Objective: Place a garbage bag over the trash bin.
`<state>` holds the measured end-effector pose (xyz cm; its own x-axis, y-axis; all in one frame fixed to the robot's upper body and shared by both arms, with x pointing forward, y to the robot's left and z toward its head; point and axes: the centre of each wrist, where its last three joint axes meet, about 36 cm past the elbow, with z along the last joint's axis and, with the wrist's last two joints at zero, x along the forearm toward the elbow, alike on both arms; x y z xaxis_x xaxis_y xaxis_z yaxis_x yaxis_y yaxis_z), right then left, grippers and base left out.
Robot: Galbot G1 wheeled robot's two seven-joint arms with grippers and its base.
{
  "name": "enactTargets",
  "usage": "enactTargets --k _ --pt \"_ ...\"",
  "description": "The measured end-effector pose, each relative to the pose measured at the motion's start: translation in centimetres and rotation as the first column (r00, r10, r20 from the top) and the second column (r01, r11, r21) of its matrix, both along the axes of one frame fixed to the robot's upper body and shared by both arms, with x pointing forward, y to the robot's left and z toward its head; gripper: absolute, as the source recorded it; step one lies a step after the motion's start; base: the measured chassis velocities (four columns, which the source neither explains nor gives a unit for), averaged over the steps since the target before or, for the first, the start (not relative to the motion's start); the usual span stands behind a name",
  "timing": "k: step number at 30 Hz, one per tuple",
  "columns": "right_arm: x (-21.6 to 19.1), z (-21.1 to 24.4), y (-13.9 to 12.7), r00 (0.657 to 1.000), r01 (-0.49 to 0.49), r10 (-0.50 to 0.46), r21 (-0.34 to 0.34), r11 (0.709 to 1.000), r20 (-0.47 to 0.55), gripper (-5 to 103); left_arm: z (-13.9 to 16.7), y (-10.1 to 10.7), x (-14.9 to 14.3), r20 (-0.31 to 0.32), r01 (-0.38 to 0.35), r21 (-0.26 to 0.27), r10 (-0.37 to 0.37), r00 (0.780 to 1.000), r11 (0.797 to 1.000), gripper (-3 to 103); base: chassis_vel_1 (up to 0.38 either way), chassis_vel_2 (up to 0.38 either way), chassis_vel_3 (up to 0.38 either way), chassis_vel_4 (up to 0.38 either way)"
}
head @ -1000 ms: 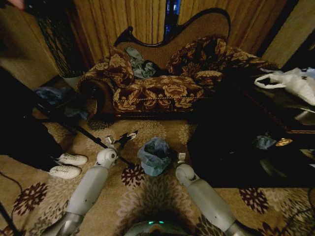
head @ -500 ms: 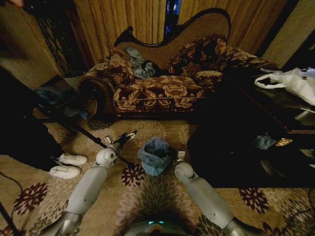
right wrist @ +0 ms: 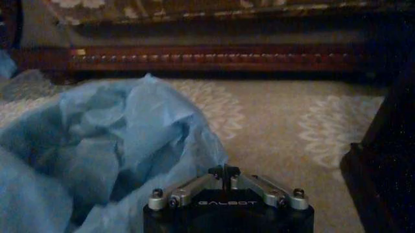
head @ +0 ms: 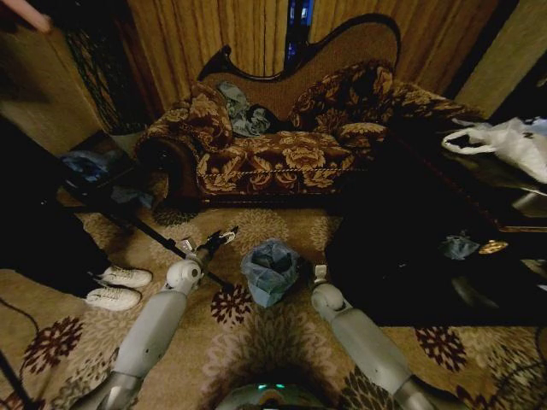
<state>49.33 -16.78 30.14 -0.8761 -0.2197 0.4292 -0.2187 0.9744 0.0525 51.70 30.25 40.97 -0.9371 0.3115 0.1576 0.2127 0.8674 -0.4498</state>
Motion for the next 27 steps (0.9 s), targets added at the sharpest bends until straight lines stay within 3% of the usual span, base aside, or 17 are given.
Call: enactTargets --k 12,27 --pt "-0.4 -2.5 0.5 0.999 -0.032 0.032 0.046 0.998 0.002 0 0.1 0.1 -0.9 0.008 -0.001 -0.002 0.001 1.0 1.0 100 0.0 0.0 0.0 0.0" --pt "-1.8 -4.1 1.2 0.999 -0.043 0.043 0.026 0.999 0.009 0 1.5 -0.5 -1.8 0.017 0.004 -0.014 -0.004 1.0 1.0 100 0.0 0.0 0.0 0.0"
